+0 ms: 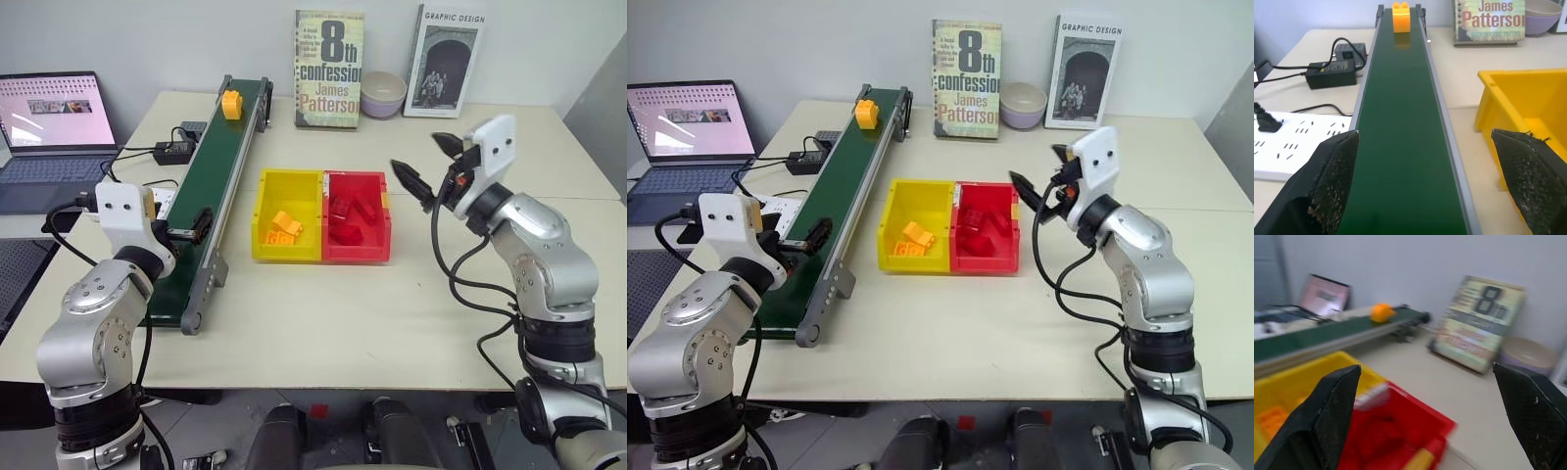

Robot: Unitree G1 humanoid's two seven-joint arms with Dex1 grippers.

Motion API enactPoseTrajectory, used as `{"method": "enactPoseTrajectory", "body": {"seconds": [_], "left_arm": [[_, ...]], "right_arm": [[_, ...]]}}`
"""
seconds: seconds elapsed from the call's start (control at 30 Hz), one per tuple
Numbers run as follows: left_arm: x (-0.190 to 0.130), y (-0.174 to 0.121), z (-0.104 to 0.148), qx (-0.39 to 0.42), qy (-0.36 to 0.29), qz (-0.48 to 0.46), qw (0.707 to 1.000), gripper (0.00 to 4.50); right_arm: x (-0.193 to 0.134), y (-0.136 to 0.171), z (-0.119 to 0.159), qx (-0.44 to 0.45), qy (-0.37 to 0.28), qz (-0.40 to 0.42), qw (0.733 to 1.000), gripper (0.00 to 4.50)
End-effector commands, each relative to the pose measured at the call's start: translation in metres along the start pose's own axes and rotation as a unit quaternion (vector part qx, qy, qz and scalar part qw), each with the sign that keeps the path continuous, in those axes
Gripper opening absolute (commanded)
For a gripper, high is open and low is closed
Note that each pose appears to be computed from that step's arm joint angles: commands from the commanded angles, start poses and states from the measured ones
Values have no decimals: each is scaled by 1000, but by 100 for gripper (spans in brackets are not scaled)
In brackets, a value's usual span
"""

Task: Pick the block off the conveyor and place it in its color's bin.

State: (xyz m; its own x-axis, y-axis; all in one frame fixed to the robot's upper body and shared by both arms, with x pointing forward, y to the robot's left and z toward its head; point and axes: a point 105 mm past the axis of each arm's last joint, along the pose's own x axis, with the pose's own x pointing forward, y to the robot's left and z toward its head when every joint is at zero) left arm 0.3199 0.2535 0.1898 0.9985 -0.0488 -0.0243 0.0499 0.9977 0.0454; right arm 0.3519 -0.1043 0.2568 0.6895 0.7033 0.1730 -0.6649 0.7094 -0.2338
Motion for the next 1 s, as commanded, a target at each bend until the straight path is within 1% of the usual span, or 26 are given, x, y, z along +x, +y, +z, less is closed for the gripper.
{"method": "enactPoseTrajectory", "body": {"seconds": [0.03, 0.1, 0.2, 0.33, 0.53, 0.7, 0.87, 1.0], "left_arm": [[-8, 2, 15, 8, -37, 11, 999, 449], [-9, 4, 16, 5, -43, 16, 999, 449], [-9, 4, 15, 7, -43, 16, 999, 449], [-8, 1, 17, 9, -46, 14, 999, 449], [-6, -2, 13, 18, -39, 4, 999, 449], [-2, -2, 14, 20, -40, 4, 999, 449], [1, -3, 12, 25, -34, 3, 999, 449], [0, -3, 4, 22, -19, 2, 1000, 449]], "right_arm": [[5, 29, 18, 19, -27, 123, 992, 450], [5, 44, 21, 28, -28, 181, 983, 450], [5, 54, 23, 32, -26, 213, 976, 450], [6, 57, 22, 30, -25, 217, 975, 450], [13, 46, 14, -1, -6, 172, 985, 450], [13, 45, 16, -2, -8, 168, 986, 450], [11, 51, 17, -1, -9, 177, 984, 450], [4, 64, 18, 8, -8, 215, 976, 450]]}}
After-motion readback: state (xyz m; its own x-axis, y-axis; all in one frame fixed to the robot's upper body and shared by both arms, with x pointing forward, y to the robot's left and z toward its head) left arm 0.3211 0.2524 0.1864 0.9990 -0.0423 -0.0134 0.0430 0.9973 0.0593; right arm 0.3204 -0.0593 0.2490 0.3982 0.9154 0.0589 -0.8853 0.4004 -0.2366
